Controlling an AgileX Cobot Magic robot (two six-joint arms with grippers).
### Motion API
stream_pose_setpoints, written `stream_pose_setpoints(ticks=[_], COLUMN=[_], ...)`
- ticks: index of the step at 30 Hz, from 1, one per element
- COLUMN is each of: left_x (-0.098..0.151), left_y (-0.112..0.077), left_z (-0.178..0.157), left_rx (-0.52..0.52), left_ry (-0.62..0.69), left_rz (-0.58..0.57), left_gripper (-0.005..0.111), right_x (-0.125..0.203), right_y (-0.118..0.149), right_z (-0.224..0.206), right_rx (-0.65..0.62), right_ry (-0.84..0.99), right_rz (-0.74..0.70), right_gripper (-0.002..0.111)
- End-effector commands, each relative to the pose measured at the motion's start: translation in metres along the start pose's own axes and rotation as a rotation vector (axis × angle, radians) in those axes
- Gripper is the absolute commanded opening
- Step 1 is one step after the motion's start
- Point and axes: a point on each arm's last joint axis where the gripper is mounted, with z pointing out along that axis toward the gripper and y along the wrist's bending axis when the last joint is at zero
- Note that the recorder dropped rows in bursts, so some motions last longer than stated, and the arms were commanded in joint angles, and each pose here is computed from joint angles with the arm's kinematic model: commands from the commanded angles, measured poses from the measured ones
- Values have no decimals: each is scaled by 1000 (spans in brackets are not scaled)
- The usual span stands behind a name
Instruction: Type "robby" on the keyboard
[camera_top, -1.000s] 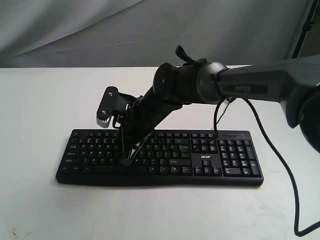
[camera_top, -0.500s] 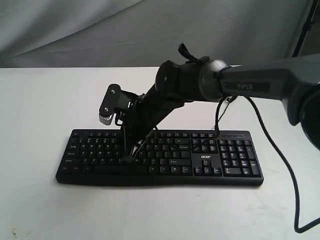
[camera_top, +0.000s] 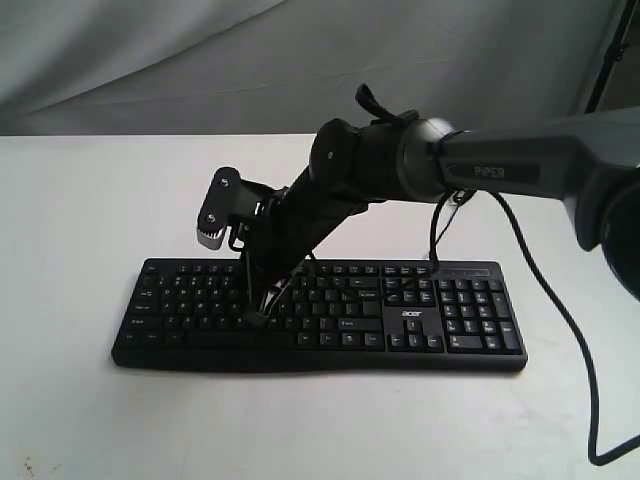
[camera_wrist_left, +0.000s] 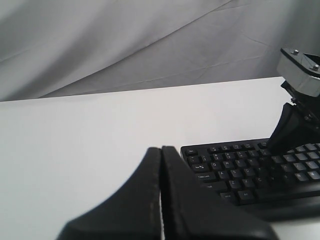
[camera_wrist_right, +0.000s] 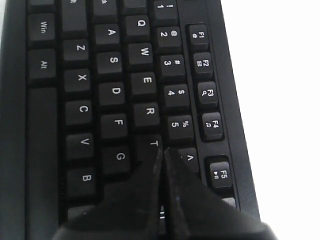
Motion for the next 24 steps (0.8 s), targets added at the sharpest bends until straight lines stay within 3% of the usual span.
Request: stream_pose_setpoints(ticks=[1,24], left_x=[1,1], left_y=[0,0], left_z=[0,0], left_rx=[5,5], left_ry=[-5,-5], left_rz=[3,3], left_gripper=[0,0], right_x=[0,5], right_y=[-3,-3], right_z=[-3,6], right_rx=[2,-6], right_ry=[-3,10], right_rz=[2,6], right_gripper=[0,0])
